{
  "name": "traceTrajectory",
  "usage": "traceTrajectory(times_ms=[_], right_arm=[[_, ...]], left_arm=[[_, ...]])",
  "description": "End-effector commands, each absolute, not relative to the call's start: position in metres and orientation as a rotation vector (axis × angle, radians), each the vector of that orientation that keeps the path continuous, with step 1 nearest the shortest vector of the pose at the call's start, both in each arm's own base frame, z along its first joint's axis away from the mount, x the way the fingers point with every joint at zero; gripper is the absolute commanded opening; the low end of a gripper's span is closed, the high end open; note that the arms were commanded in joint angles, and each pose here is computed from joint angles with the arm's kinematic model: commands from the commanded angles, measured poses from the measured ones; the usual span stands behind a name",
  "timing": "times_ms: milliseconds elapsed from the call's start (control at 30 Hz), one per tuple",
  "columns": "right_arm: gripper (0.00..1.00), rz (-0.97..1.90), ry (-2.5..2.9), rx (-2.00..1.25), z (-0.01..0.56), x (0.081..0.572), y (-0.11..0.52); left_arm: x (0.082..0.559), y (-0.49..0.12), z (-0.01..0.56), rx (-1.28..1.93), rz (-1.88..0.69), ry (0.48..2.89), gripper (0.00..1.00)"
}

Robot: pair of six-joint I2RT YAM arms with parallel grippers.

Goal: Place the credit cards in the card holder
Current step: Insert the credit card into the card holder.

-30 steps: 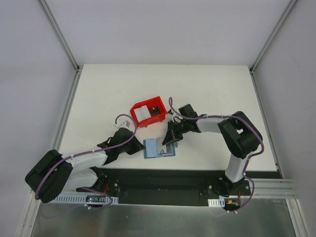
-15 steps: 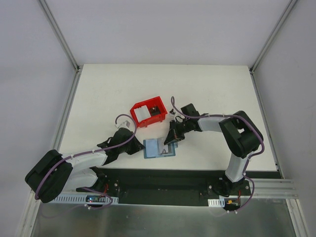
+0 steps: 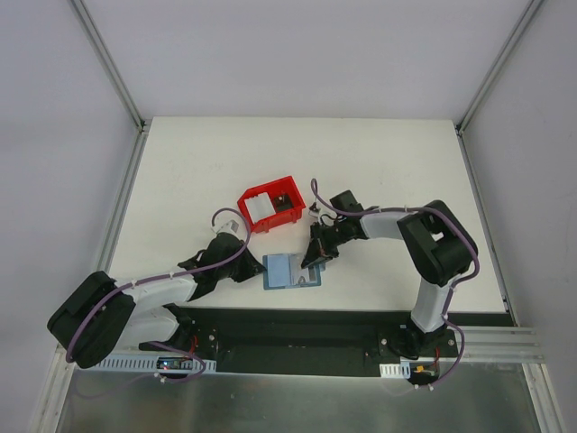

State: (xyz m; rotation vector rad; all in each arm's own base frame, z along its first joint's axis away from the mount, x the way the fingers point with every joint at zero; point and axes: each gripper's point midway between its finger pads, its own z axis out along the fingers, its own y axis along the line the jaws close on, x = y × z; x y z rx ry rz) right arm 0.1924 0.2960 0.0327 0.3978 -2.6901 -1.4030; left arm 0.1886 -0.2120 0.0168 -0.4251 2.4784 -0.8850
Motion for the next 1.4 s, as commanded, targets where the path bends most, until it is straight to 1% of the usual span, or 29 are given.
traceTrajectory(times_ms=[0,400,867,1167,1367], right_arm=[[0.00,-1.452,-2.696,0.427,0.038,0.205,0.304],[0.00,-1.509,-2.677,0.396,0.039,0.214,0.316],[0.00,-1.433,-2.657,0.437,0.031,0.189,0.308],[0.00,-1.399,-2.663,0.435,0.033,0.195,0.296],[0.01,-1.389,-2.662,0.436,0.029,0.195,0.300]], left_arm=[[0.189,-0.214,0.019,-0.384,-0.891,2.487,0.00],[0.189,-0.214,0.018,-0.385,-0.889,2.488,0.00],[0.190,-0.212,0.018,-0.395,-0.883,2.482,0.00],[0.190,-0.211,0.019,-0.391,-0.881,2.478,0.00],[0.190,-0.214,0.020,-0.386,-0.894,2.480,0.00]])
